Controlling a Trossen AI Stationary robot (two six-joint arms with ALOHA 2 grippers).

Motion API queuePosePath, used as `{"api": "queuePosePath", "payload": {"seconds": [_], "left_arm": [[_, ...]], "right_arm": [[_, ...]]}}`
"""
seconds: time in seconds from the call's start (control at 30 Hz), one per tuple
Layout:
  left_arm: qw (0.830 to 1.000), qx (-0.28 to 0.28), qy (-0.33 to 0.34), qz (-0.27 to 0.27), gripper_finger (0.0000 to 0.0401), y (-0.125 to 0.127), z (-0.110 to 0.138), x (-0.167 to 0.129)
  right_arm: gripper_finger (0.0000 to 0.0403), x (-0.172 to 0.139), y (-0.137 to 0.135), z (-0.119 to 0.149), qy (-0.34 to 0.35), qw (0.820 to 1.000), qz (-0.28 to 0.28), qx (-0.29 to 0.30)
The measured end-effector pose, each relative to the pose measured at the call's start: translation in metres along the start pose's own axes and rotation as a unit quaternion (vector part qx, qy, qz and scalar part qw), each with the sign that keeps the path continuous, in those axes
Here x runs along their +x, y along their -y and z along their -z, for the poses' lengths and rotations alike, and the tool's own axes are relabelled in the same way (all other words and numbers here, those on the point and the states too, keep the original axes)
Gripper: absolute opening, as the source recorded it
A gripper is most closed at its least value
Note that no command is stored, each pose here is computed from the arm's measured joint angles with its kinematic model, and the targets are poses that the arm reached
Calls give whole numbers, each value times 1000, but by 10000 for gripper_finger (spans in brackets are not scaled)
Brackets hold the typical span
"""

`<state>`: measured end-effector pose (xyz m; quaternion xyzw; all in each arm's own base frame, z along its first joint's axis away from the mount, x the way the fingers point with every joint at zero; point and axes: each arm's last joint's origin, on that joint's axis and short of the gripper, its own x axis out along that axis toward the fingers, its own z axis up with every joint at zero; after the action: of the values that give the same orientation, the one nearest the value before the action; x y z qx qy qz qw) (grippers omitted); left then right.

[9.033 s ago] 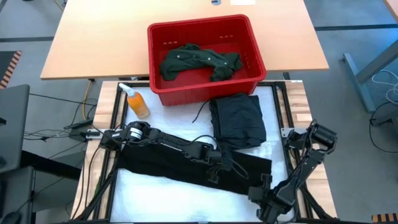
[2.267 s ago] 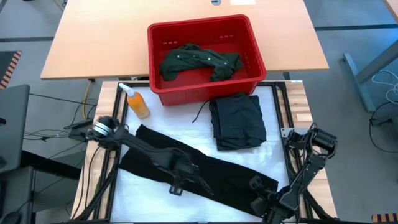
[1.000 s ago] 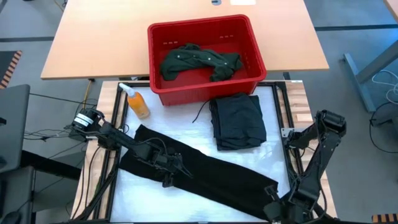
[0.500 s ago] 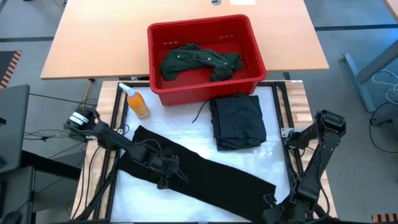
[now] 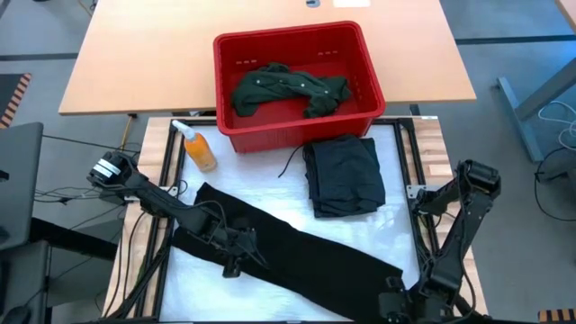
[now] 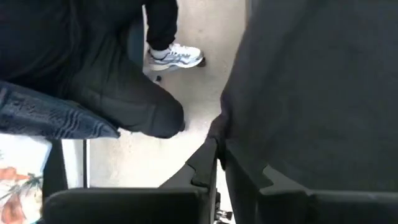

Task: Fold Laundry from Bin
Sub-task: Fold the black shirt

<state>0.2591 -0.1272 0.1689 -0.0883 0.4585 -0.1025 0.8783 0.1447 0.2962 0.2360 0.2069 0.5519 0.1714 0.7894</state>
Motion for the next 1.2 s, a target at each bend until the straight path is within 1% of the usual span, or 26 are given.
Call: {"api": "queuePosePath", "payload": {"seconds": [0.1,0.27,0.37,0.43,0.5,0.57,0.63,0.77,0.83,0.93,1.0,1.07,1.2], "left_arm": [[1000,0,-5,-4,0,-1,1,0],[1000,-1,-4,-10,0,-1,1,0],[1000,-4,-12,-27,0,-3,3,0],[999,-7,-16,-42,0,-4,5,0],[998,-10,-17,-53,0,-5,6,0],[998,-15,-19,-56,0,-7,8,0],[998,-24,-22,-59,0,-8,11,1],[997,-47,-29,-60,0,-10,16,2],[996,-62,-36,-60,0,-12,20,3],[993,-88,-44,-62,0,-15,28,6],[991,-108,-52,-53,0,-17,34,7],[989,-126,-61,-46,0,-18,37,7],[989,-132,-63,-34,0,-15,35,6]], "right_arm": [[72,0,0,4,-7,1000,6,-1],[91,-1,-2,10,-17,1000,6,26],[101,-1,-3,14,-19,999,8,34],[107,-2,-1,17,-21,999,23,36],[111,-2,5,16,-2,997,58,45],[113,0,16,11,25,993,98,66],[113,6,29,4,38,990,112,70],[113,26,51,-7,66,995,78,11],[113,34,63,-13,79,995,63,-8],[113,41,86,-22,97,993,68,-27],[114,44,102,-26,96,991,91,-29],[114,46,118,-28,90,989,115,-18],[114,46,147,-30,75,984,162,7]]}}
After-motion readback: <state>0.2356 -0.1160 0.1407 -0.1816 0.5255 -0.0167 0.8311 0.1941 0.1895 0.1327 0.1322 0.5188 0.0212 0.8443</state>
